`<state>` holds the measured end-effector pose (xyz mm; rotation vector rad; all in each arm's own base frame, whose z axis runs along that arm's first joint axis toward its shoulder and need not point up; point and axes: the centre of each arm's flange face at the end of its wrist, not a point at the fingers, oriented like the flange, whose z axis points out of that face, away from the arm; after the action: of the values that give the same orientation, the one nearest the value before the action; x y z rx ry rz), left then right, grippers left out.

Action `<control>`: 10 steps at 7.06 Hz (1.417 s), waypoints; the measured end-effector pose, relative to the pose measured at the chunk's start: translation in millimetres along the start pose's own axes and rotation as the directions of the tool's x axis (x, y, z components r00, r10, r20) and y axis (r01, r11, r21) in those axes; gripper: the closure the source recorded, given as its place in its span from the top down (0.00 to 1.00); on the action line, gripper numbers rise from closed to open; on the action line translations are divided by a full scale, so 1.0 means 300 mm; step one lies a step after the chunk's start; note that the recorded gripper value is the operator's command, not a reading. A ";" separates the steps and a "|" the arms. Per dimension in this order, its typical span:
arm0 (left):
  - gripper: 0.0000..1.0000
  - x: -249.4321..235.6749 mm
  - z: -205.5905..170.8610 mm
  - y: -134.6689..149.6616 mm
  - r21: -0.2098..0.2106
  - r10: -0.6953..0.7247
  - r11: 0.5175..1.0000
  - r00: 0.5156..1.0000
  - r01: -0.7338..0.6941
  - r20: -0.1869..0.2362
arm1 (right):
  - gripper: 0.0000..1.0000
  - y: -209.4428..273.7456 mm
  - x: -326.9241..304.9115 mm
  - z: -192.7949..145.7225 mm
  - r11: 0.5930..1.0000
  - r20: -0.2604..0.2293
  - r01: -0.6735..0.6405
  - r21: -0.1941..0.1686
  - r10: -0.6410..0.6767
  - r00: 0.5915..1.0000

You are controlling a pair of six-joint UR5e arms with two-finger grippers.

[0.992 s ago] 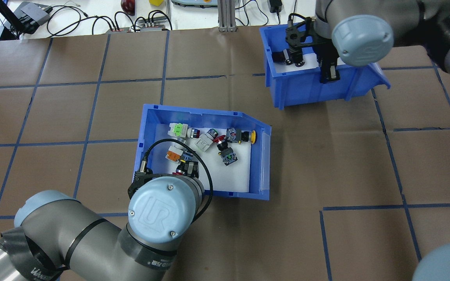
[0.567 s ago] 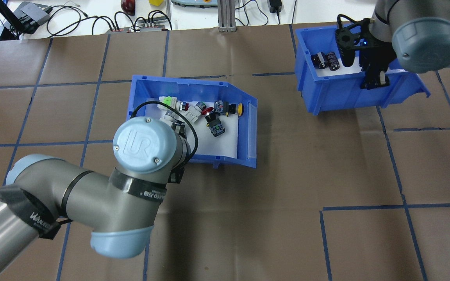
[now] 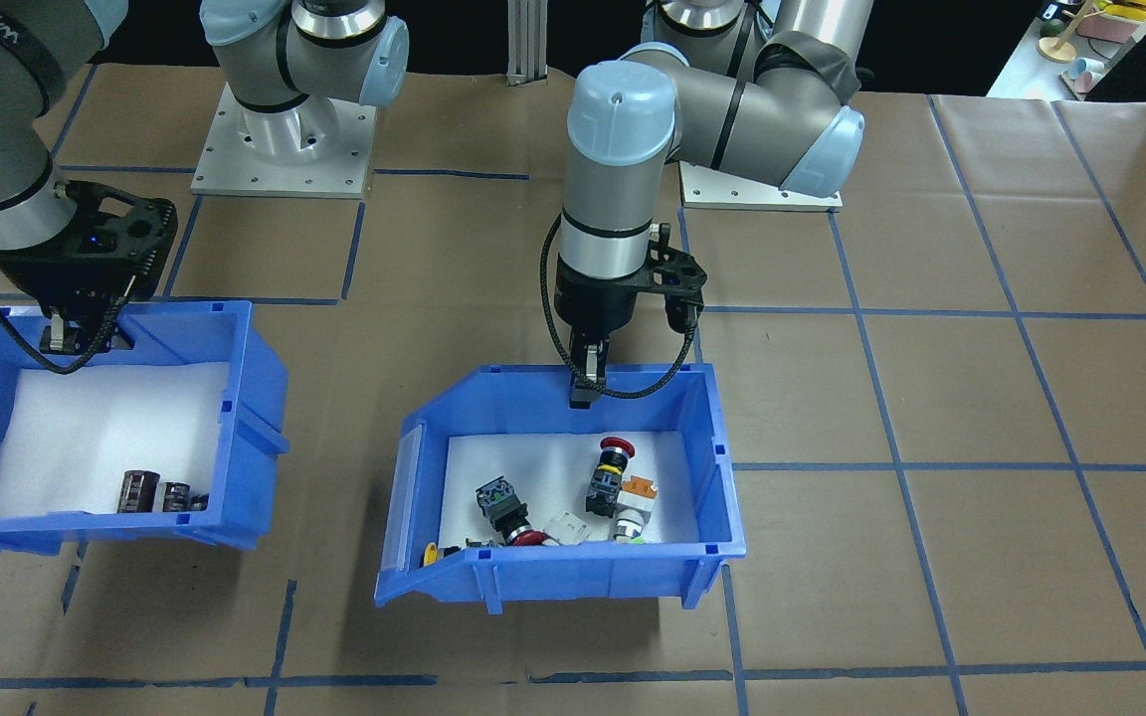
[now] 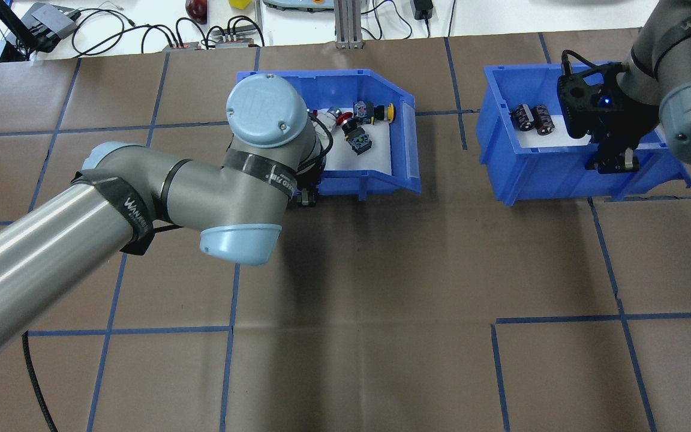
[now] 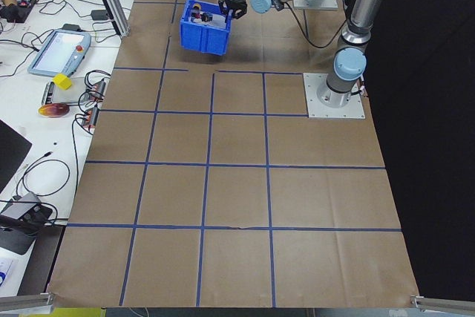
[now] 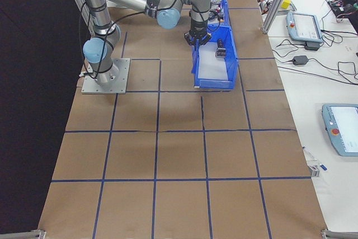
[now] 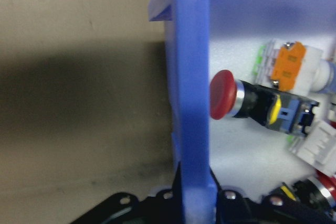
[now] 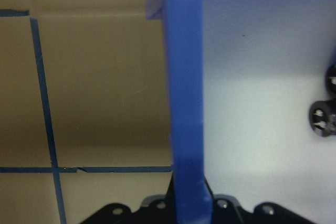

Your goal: Place button box in front

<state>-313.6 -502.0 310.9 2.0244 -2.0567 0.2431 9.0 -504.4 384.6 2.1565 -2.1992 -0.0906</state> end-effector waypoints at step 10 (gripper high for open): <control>0.96 0.129 0.176 0.173 -0.030 0.110 0.994 0.994 -0.109 0.026 | 0.08 0.128 -0.070 0.018 0.998 -0.010 0.067 0.002 -0.067 0.998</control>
<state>-368.8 -553.1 274.4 1.9118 -2.1781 0.2056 -29.3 -482.8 382.4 2.2268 -2.1236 -0.0809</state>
